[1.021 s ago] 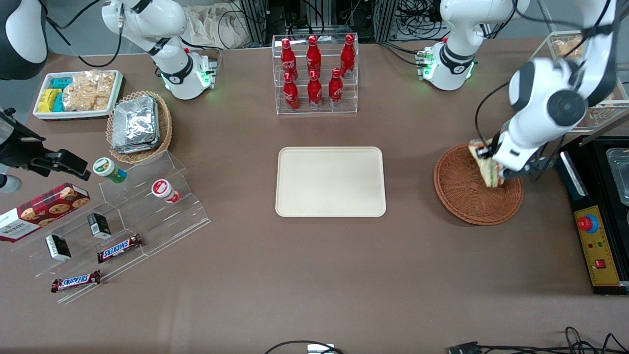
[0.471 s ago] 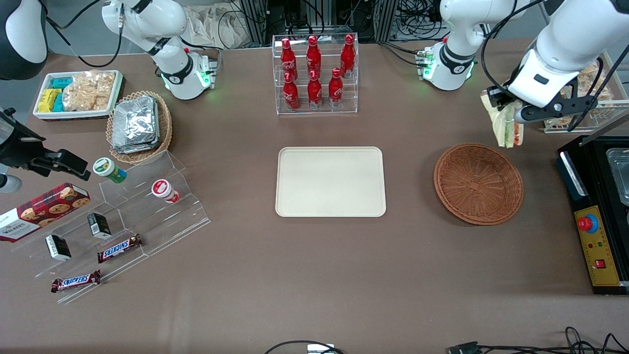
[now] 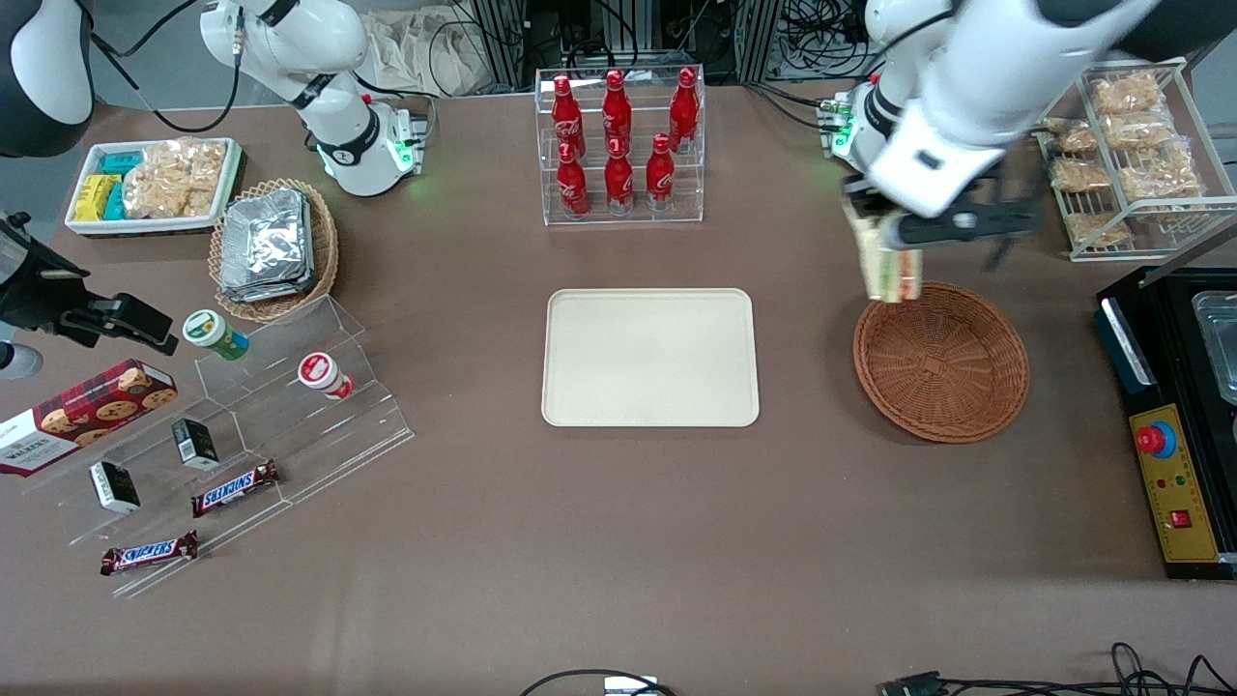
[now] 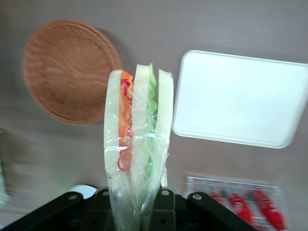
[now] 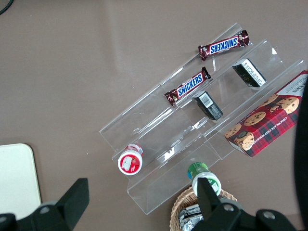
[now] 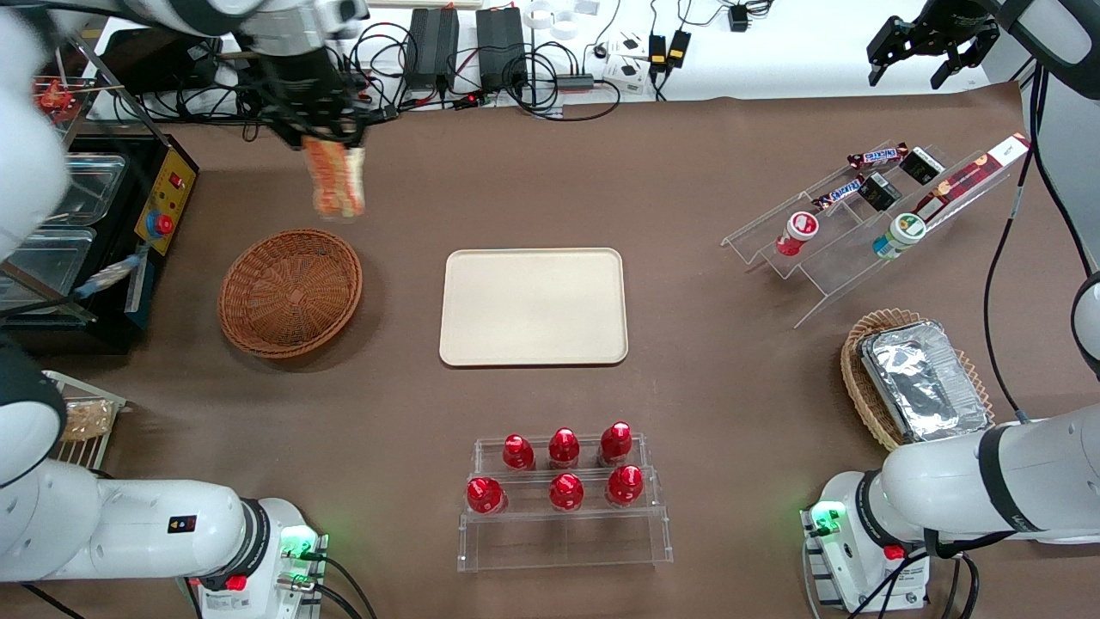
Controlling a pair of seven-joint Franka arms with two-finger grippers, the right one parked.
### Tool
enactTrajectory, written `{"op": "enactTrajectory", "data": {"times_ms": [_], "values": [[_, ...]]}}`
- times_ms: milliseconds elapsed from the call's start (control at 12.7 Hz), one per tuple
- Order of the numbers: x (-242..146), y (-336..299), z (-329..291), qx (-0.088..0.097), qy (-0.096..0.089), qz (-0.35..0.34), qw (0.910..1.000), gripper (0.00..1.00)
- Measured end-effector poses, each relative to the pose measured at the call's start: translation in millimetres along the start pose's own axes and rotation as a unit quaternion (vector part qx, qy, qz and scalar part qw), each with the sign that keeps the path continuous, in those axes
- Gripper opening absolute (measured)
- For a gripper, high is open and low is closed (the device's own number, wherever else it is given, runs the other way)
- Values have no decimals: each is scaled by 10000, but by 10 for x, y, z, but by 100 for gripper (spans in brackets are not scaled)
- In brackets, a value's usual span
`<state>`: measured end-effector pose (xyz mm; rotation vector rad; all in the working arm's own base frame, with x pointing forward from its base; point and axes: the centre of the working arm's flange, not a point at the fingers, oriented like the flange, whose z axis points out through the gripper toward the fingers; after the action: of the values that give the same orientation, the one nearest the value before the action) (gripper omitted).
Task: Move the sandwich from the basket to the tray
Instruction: 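Lift the sandwich out of the basket and carry it toward the tray, then lower the held sandwich onto the cream tray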
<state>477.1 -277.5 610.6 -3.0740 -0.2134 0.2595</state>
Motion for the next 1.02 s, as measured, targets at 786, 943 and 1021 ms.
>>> {"op": "enactTrajectory", "data": {"times_ms": [786, 943, 1021], "values": [[98, 1671, 1338, 79, -134, -257, 9995, 20], [72, 1765, 1975, 329, 190, 9, 9993, 20], [25, 1780, 2358, 443, 312, 188, 9984, 20]]}}
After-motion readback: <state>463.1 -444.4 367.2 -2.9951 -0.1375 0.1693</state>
